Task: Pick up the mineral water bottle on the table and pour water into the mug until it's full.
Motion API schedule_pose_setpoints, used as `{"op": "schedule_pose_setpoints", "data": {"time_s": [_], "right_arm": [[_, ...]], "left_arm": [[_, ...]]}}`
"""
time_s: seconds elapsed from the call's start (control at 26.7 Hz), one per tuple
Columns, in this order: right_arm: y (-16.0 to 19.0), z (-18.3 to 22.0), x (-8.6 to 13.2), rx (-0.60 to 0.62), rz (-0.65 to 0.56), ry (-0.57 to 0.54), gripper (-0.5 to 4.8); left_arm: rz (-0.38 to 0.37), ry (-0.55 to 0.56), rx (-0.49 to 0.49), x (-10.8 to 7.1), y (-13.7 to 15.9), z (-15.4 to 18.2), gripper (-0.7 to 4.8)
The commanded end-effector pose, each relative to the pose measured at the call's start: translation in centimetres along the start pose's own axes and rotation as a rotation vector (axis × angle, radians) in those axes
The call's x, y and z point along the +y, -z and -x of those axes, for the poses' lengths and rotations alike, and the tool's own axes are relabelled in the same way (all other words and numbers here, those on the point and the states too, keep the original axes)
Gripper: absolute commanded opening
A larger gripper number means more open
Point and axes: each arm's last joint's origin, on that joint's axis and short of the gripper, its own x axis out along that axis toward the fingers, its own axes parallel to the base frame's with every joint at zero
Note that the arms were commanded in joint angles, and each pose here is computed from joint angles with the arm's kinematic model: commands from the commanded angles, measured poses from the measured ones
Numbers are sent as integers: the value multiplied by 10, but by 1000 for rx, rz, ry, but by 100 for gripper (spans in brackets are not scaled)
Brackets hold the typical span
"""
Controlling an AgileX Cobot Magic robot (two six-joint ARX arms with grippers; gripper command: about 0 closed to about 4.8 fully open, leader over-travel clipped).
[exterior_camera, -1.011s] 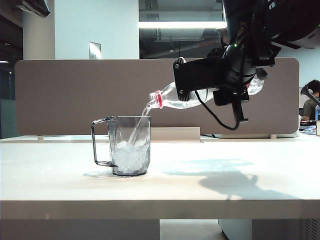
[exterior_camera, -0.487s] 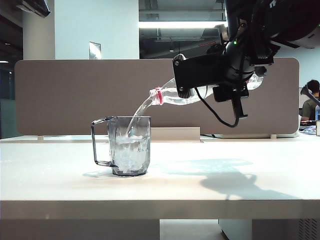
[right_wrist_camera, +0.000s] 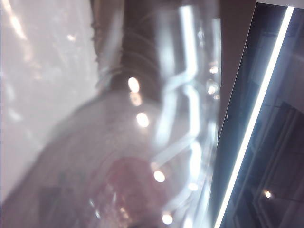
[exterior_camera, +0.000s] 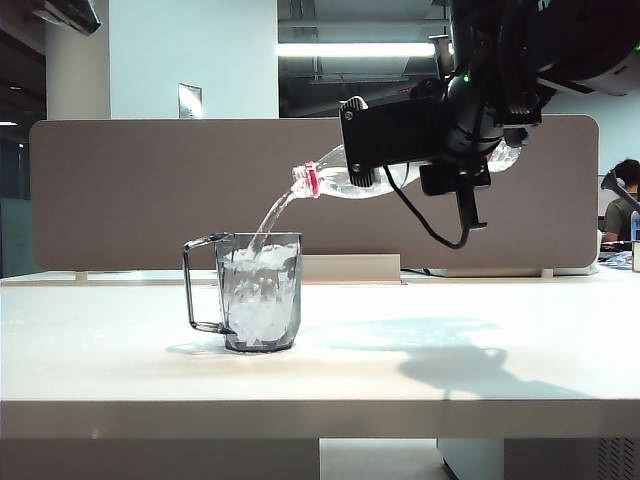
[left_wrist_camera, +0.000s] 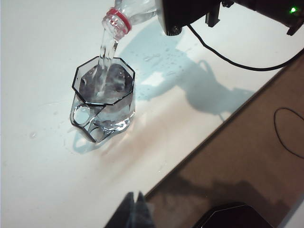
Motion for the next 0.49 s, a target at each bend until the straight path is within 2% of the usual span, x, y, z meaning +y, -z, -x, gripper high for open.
{"op": "schedule_pose_setpoints", "data": {"time_s": [0.04,0.15,0.37,0.41,0.49], "right_arm": [[1,0,-9,5,-33,42,171],[-1,1,-9,-1,-58,41,170],[-7,4,-6,-29,-258,15,170],[-8,5,-6,-39,-310,4,170],[-11,6,-4,-58,-523,-21,170]], "left_arm": [[-6,4,-12,0,-1,1,-5],[-6,3,-12,0,-1,1,-5],[-6,3,-12,0,-1,1,-5],[-6,3,-12,0,-1,1,-5],[-6,3,-12,0,-1,1,-5]]}}
